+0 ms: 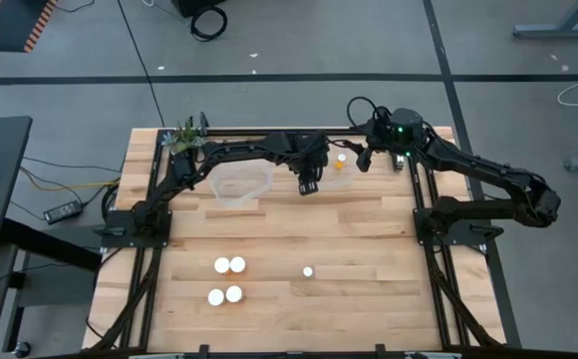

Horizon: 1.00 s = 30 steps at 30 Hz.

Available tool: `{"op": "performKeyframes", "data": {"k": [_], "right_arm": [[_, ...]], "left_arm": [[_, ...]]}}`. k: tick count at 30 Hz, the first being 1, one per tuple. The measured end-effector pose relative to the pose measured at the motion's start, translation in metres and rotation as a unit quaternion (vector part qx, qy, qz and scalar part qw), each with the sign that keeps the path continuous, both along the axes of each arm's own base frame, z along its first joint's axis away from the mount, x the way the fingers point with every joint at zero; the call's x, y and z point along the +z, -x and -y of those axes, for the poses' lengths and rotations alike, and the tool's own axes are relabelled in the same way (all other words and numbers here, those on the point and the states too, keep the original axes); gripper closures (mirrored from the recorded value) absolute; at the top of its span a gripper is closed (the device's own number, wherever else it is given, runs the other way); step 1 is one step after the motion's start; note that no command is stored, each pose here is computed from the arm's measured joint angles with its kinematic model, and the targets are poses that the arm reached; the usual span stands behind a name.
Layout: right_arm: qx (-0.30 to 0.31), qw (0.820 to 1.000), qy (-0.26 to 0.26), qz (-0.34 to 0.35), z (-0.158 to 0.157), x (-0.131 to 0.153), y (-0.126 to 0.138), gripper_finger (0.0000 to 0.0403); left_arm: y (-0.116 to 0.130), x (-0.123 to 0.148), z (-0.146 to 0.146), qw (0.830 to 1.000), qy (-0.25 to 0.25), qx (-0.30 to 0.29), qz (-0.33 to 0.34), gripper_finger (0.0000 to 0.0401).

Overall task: Pick and place medicine bottles into bin by pill shape (circle, oval)
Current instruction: Put the blue pill bottle into the right transparent bin

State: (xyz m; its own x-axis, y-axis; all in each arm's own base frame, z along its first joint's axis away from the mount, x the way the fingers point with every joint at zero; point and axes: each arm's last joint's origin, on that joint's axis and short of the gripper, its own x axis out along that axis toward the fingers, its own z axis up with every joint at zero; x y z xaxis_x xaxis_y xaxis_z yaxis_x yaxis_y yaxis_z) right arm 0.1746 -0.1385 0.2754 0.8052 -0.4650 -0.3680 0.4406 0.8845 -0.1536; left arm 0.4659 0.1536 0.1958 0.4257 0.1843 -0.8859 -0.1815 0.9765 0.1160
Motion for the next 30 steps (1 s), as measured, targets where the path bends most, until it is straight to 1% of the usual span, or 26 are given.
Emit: {"op": "performKeyframes", "data": {"k": [2, 6, 10, 15, 23, 30], "right_arm": [[0.003, 1.0, -0.003, 0.001, -0.0002, -0.0002, -0.0001, 0.0152], [0.008, 1.0, -0.006, 0.004, -0.0005, -0.0002, -0.0003, 0.0152], [0.013, 1.0, -0.009, 0.006, -0.0008, -0.0002, -0.0005, 0.0152], [0.013, 1.0, -0.009, 0.006, -0.0008, -0.0002, -0.0005, 0.0152], [0.014, 1.0, -0.01, 0.006, -0.0008, -0.0003, -0.0006, 0.0152], [0.014, 1.0, -0.009, 0.006, -0.0008, -0.0002, -0.0006, 0.0152]], "left_arm": [[0.0005, -0.0003, 0.0004, 1.0, 0.01, -0.004, 0.0, 0.0259], [0.0002, -0.0001, -0.0003, 1.0, 0.003, -0.017, 0.0, 0.0267], [-0.0003, 0.0002, -0.0005, 1.0, 0.0, -0.02, 0.002, 0.0261], [0.0012, -0.0006, 0.0003, 0.999, -0.006, -0.041, -0.011, 0.0252], [0.002, -0.001, 0.0003, 0.998, -0.014, -0.062, -0.019, 0.0264], [0.002, -0.0011, 0.0005, 0.998, -0.015, -0.063, -0.02, 0.0247]]}}
